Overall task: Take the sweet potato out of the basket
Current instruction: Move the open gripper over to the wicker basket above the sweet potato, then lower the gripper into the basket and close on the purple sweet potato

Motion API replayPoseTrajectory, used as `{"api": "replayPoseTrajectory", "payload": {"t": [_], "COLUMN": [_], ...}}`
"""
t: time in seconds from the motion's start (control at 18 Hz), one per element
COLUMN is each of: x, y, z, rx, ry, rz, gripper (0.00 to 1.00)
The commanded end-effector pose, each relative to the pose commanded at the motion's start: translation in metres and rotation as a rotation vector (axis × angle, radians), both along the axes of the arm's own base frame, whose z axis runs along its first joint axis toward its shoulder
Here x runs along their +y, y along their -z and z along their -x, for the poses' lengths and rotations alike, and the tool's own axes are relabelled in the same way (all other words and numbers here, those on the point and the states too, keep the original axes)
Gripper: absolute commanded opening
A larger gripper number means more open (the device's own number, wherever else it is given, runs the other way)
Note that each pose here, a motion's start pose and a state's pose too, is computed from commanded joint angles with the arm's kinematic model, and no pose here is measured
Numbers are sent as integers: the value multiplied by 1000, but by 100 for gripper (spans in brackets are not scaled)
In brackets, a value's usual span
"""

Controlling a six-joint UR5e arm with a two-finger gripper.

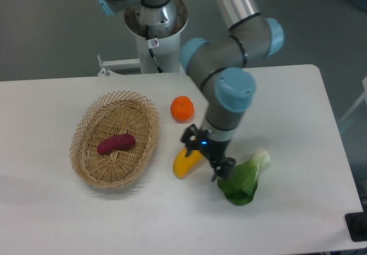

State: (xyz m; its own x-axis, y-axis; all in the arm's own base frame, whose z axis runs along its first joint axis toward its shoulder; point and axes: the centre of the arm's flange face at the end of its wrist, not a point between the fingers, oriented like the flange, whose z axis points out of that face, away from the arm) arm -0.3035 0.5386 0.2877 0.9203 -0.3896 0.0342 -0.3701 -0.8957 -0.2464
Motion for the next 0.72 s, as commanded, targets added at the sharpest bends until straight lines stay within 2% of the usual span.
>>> {"api": "replayPoseTrajectory", "payload": {"t": [0.33,0.72], "x": [-13,-7], "y": [22,42], "z": [-67,-118], "rx": [-11,-28], "ry": [69,137], "rz": [16,42], "gripper": [100,100]}}
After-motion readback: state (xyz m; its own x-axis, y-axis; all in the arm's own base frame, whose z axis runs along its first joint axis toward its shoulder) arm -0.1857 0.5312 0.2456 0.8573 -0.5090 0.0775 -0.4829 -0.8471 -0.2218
